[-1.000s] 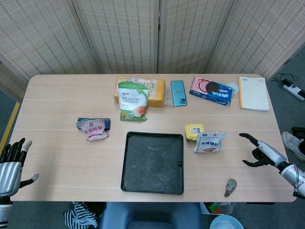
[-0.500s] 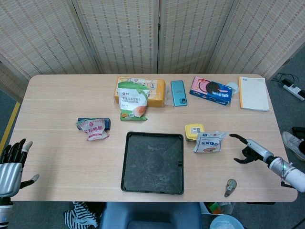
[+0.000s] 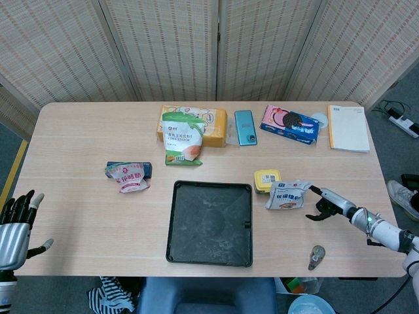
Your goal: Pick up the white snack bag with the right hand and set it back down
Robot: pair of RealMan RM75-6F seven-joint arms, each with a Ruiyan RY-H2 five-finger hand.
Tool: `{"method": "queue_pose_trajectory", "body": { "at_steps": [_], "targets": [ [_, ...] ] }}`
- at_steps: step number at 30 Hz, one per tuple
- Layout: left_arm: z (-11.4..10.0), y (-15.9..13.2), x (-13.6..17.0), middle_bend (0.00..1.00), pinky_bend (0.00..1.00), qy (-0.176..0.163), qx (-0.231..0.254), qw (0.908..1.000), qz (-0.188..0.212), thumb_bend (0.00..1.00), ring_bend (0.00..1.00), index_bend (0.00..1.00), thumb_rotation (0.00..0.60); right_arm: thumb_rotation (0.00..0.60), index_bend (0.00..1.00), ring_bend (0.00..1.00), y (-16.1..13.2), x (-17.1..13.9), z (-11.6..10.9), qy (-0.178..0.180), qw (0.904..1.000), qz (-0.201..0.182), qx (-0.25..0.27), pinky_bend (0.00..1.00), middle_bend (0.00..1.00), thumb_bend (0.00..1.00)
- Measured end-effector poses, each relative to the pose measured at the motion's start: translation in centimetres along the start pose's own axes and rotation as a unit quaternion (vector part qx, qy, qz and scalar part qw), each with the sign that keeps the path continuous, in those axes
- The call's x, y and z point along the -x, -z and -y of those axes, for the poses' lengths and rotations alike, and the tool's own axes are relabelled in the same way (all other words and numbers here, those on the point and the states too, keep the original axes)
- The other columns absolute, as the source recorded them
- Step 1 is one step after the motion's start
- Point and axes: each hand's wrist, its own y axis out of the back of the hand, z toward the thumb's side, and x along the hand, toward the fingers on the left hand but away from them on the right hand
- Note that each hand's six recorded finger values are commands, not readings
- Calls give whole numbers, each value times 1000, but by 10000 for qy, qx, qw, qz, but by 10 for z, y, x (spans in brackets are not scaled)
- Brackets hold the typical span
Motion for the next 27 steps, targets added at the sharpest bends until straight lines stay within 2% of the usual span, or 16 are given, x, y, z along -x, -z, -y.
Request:
{"method": "queue_pose_trajectory", "body": {
  "at_steps": [6, 15, 27],
  "targets": [
    [0, -1, 0, 0, 14, -1, -15, 10000, 18, 143, 34, 0, 600, 600, 4, 850, 3, -4, 7, -136, 9997, 7, -201, 983, 68, 328],
    [1, -3, 1, 0, 15, 3, -39, 10000, 42, 144, 34, 0, 600, 600, 4, 849, 5, -17, 25, -307, 9965, -67, -770, 983, 67, 328],
    [1, -4, 2, 0, 15, -9, -7, 10000, 54, 144, 38, 0, 600, 600, 4, 844, 10, -39, 54, -436, 9827, 121, -1794, 983, 23, 328]
  ]
}}
